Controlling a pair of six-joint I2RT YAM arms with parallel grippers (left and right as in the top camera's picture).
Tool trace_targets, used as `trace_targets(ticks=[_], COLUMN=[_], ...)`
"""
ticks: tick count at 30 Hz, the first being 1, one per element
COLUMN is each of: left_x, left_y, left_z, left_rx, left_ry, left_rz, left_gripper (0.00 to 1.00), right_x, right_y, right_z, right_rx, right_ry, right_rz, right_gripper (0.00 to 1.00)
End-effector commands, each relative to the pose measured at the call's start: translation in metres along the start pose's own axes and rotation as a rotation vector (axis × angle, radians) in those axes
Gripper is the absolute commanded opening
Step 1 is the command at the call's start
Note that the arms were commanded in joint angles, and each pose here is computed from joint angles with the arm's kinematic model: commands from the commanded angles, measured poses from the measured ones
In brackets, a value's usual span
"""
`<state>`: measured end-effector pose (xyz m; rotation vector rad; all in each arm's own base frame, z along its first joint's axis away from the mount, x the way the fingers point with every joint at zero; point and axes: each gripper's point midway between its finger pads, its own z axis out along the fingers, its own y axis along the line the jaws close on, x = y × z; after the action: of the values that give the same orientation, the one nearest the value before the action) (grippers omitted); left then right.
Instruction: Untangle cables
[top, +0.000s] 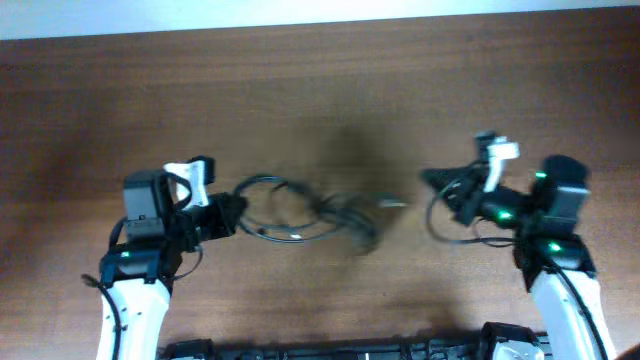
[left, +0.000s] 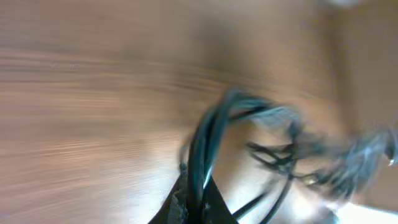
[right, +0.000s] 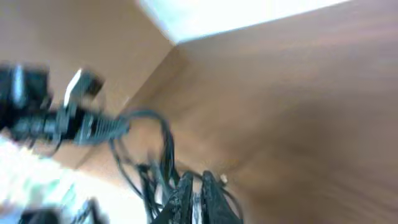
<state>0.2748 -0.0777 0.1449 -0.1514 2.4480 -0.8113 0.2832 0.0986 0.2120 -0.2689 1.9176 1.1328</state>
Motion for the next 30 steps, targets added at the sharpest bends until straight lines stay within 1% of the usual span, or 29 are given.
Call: trace_targets(ticks=[1, 2, 3, 4, 5, 6, 7, 8, 10, 11, 12, 13, 14, 15, 16, 17, 18, 19, 20, 22, 23, 24, 25, 26, 27, 28, 29, 30], left_x=[-0.018, -0.019, -0.021, -0.028, -0.031, -0.03, -0.025, -0.02, -0.011, -0.001, 0.002, 0.001, -0.001, 0.0, 0.004, 0.011, 0.017, 0.024, 0.03, 0.04, 0.043, 0.048, 0.057, 0.061, 0.062, 0.06, 0.055, 0.05], left_y=[0.051, 0.053, 0.05, 0.031, -0.004, -0.027, -0.057, -0.074, -0.097, -0.122, -0.129, -0.122, -0.094, -0.063, -0.019, 0.013, 0.029, 0.036, 0.037, 0.031, 0.032, 0.038, 0.058, 0.063, 0.059, 0.057, 0.06, 0.067], left_z=[-0.014, -0.014, -0.014, -0.009, -0.003, -0.002, -0.003, -0.003, 0.002, -0.004, -0.003, 0.007, 0.028, 0.044, 0.058, 0.064, 0.067, 0.073, 0.08, 0.09, 0.092, 0.092, 0.085, 0.082, 0.082, 0.081, 0.077, 0.07], left_rx=[-0.291, -0.3, -0.278, -0.18, -0.008, 0.107, 0.26, 0.341, 0.442, 0.587, 0.63, 0.58, 0.419, 0.254, 0.035, -0.123, -0.203, -0.221, -0.208, -0.141, -0.139, -0.161, -0.283, -0.324, -0.306, -0.298, -0.324, -0.383], left_ry=[-0.116, -0.131, -0.147, -0.145, -0.122, -0.105, -0.087, -0.077, -0.058, -0.048, -0.043, -0.035, -0.005, 0.034, 0.081, 0.11, 0.129, 0.159, 0.19, 0.247, 0.263, 0.284, 0.303, 0.307, 0.31, 0.307, 0.277, 0.245], left_rz=[-0.134, -0.199, -0.259, -0.194, -0.027, 0.084, 0.233, 0.321, 0.437, 0.545, 0.579, 0.566, 0.5, 0.395, 0.231, 0.082, -0.019, -0.074, -0.107, -0.122, -0.104, -0.076, -0.114, -0.172, -0.203, -0.201, -0.187, -0.192], left_gripper=[0.0, 0.0, 0.0, 0.0, 0.0, 0.0, 0.0, 0.0, 0.0, 0.0, 0.0, 0.0, 0.08, 0.12, 0.31, 0.75, 0.93, 0.93, 0.93, 0.92, 0.93, 0.93, 0.99, 0.99, 0.99, 0.99, 0.99, 0.99], right_x=[-0.019, -0.019, -0.014, -0.009, -0.005, -0.002, 0.001, 0.004, 0.012, 0.016, 0.018, 0.019, 0.021, 0.022, 0.024, 0.026, 0.028, 0.031, 0.035, 0.04, 0.042, 0.043, 0.044, 0.044, 0.044, 0.044, 0.046, 0.048], right_y=[-0.019, -0.021, -0.02, -0.018, -0.016, -0.014, -0.013, -0.014, -0.015, -0.017, -0.02, -0.021, -0.024, -0.026, -0.028, -0.03, -0.031, -0.033, -0.034, -0.038, -0.04, -0.041, -0.042, -0.042, -0.042, -0.042, -0.042, -0.042], right_z=[-0.025, -0.028, -0.025, -0.023, -0.018, -0.015, -0.011, -0.007, 0.002, 0.005, 0.006, 0.007, 0.008, 0.009, 0.009, 0.01, 0.01, 0.01, 0.011, 0.012, 0.012, 0.013, 0.013, 0.013, 0.013, 0.013, 0.013, 0.013], right_rx=[0.076, 0.085, 0.081, 0.073, 0.06, 0.052, 0.048, 0.052, 0.043, 0.044, 0.046, 0.047, 0.049, 0.05, 0.052, 0.056, 0.057, 0.063, 0.065, 0.069, 0.07, 0.071, 0.072, 0.072, 0.072, 0.072, 0.073, 0.075], right_ry=[-0.094, -0.099, -0.082, -0.064, -0.045, -0.033, -0.018, -0.006, 0.031, 0.045, 0.05, 0.055, 0.061, 0.065, 0.07, 0.076, 0.083, 0.091, 0.101, 0.117, 0.122, 0.125, 0.128, 0.128, 0.128, 0.128, 0.132, 0.138], right_rz=[0.095, 0.118, 0.145, 0.162, 0.168, 0.167, 0.17, 0.175, 0.191, 0.183, 0.192, 0.201, 0.212, 0.22, 0.23, 0.237, 0.233, 0.245, 0.26, 0.29, 0.3, 0.307, 0.312, 0.312, 0.311, 0.312, 0.32, 0.331], right_gripper=[0.04, 0.04, 0.16, 0.31, 0.39, 0.43, 0.46, 0.48, 0.5, 0.51, 0.52, 0.53, 0.53, 0.54, 0.54, 0.54, 0.54, 0.54, 0.54, 0.55, 0.55, 0.55, 0.55, 0.55, 0.55, 0.55, 0.55, 0.55])
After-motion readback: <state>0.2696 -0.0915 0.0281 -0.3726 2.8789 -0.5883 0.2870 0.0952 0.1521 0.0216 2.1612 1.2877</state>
